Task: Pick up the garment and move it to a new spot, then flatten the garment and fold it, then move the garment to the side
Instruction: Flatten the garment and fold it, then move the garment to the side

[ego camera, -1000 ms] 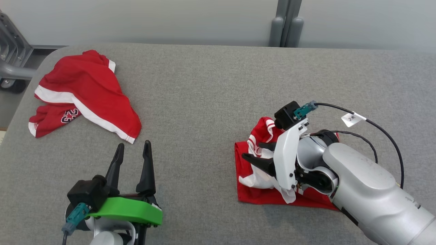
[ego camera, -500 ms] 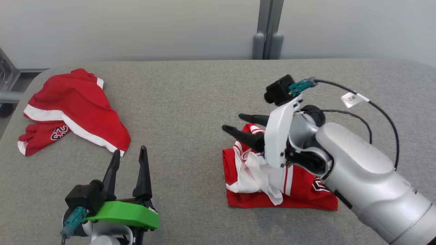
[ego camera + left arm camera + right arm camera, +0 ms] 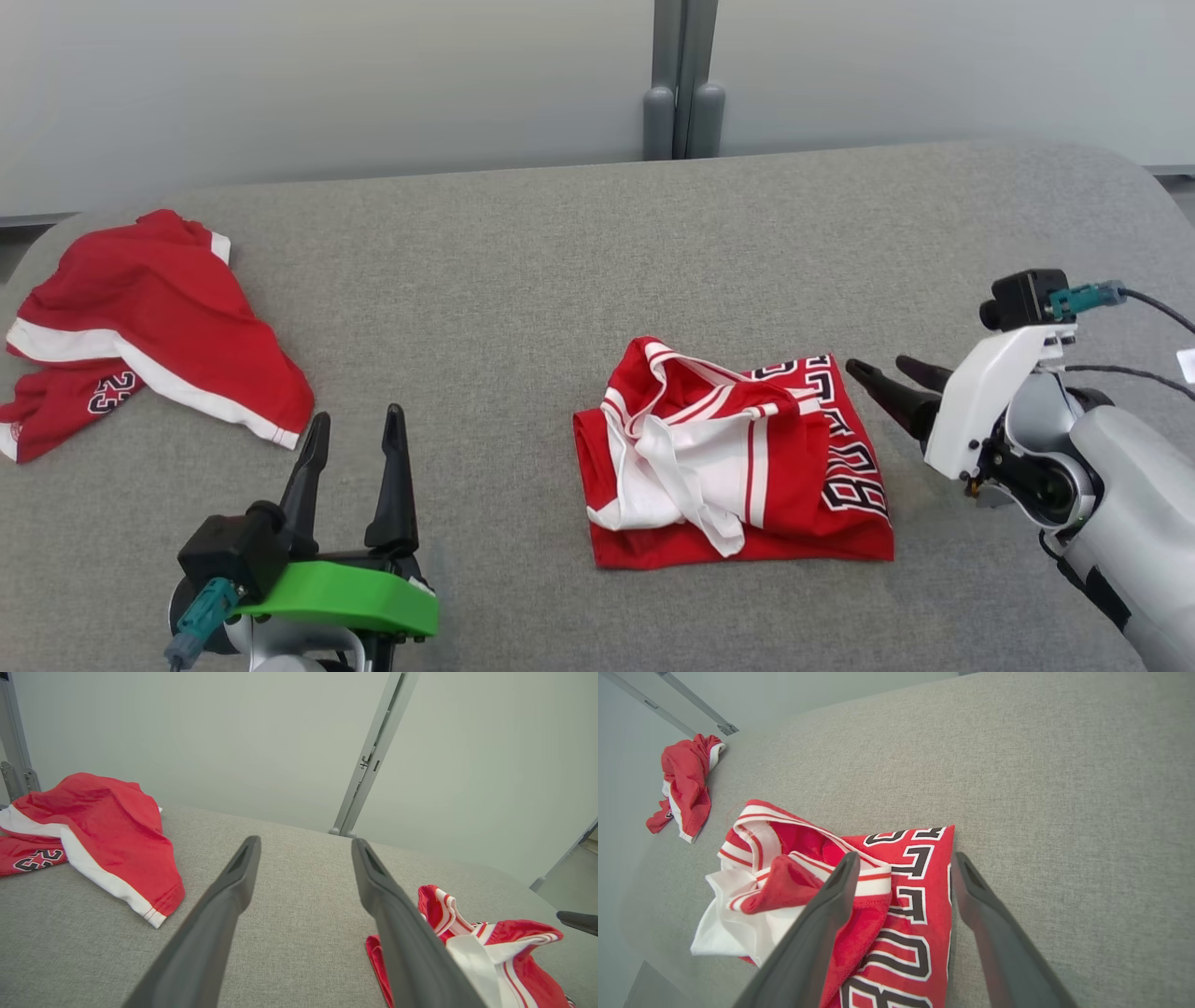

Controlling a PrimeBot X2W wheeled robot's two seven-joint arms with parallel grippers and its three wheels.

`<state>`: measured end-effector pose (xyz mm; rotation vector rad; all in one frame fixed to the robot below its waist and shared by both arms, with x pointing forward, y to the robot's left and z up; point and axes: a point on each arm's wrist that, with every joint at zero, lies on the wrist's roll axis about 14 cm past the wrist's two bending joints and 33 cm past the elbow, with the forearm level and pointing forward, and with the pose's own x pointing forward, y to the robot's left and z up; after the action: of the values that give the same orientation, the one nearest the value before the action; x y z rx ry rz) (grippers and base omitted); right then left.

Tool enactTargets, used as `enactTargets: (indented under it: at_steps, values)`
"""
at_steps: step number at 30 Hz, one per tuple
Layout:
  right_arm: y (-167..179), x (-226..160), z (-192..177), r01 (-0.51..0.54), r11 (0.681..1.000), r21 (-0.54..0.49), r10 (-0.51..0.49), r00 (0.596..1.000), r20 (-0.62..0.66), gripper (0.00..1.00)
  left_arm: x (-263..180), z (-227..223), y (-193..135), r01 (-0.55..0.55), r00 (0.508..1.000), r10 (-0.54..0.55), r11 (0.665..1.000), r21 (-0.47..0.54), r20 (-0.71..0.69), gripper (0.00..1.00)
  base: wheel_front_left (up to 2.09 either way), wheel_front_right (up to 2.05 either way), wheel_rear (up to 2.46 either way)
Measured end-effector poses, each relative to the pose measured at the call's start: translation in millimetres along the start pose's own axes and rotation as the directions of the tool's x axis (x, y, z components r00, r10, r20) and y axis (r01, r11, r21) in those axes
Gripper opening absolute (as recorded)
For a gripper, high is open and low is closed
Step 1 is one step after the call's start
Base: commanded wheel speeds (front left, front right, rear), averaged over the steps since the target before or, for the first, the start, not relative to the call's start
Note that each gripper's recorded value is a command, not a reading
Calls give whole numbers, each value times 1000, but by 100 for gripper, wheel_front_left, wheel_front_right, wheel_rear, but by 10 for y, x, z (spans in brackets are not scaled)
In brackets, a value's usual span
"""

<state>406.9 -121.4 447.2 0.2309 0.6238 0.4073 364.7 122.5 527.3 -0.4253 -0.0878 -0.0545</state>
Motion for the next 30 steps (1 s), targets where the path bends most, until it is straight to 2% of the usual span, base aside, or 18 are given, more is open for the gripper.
enactTargets:
  at_steps: [5, 12, 28, 29, 30]
  values:
    - [-153, 14, -316, 26, 997, 74, -22, 998, -52, 100, 53, -58, -17, 7, 1000, -7, 1000, 3, -17, 100, 0, 0, 0]
    - [-287, 99, -605, 50, 992, 119, -36, 992, -118, 100, 129, -205, 5, 4, 998, -4, 1000, 6, -62, 100, 0, 0, 0]
    - [-175, 382, -862, 7, 977, 213, 34, 982, -188, 100, 216, -277, 224, -52, 995, 55, 998, 42, -82, 100, 0, 0, 0]
    - [-154, 400, -862, 3, 973, 230, 41, 982, -186, 41, 214, -279, 234, -55, 995, 58, 998, 42, -83, 100, 0, 0, 0]
    - [-141, 410, -860, 0, 971, 237, 45, 982, -185, 31, 214, -280, 239, -56, 995, 59, 998, 43, -83, 100, 0, 0, 0]
